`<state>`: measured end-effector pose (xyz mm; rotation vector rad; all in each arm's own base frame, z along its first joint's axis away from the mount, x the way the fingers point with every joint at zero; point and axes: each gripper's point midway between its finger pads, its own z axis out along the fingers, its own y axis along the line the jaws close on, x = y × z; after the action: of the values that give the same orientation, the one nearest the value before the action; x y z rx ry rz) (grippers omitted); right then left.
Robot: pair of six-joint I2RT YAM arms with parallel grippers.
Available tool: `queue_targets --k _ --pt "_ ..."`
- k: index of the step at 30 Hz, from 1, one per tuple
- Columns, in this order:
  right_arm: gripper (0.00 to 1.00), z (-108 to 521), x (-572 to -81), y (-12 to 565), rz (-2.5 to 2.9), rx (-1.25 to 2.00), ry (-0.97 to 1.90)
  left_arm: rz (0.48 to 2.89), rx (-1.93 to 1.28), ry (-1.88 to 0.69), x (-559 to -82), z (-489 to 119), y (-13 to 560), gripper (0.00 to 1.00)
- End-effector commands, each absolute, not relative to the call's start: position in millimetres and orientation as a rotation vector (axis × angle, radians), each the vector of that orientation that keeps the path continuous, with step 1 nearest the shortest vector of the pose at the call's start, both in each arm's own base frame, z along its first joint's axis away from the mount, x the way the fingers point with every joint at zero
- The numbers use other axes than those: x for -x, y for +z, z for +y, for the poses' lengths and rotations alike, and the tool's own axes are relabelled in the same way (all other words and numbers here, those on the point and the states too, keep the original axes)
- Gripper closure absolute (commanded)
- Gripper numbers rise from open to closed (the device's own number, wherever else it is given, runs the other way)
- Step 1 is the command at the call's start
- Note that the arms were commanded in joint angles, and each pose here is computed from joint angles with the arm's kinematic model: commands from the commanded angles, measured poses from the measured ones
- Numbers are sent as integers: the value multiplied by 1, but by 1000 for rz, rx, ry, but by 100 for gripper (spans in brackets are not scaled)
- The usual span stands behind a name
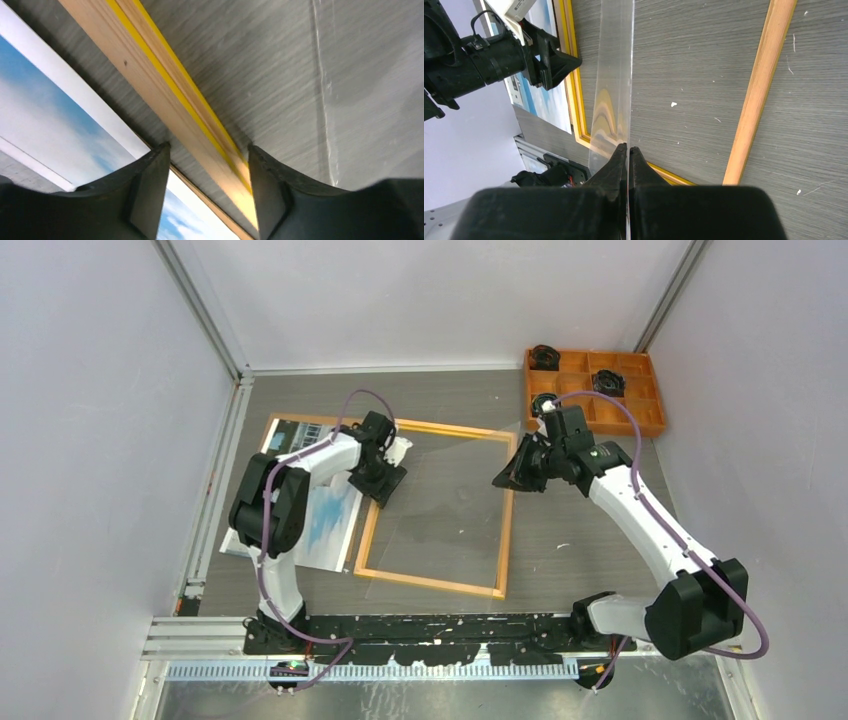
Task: Put the photo into the frame
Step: Move the photo frame to the center of the board, then place the photo frame item in the photo frame.
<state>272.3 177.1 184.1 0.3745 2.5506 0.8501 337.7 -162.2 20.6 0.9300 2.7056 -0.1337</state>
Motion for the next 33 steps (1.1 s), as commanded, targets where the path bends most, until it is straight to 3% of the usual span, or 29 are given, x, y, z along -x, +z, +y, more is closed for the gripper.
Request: queue_targets --k 1,7,12,18,25,33 --pt "99 187 -288 212 2460 -275 910 2803 -902 -217 -317 -144 41 36" --pt "99 203 -303 238 2403 -202 1002 2719 -673 -474 -342 -135 112 21" --pt "99 222 -313 274 2312 -93 1140 2617 -580 -575 -354 -122 158 19" --pt "99 238 -336 306 2199 -19 1231 2571 -479 -500 -367 -90 175 19" --pt "99 248 -386 256 2293 -116 1230 2615 -470 -298 -369 -52 146 19" --pt "98 230 -416 169 2446 -368 1164 2710 -508 -259 -356 -47 90 19"
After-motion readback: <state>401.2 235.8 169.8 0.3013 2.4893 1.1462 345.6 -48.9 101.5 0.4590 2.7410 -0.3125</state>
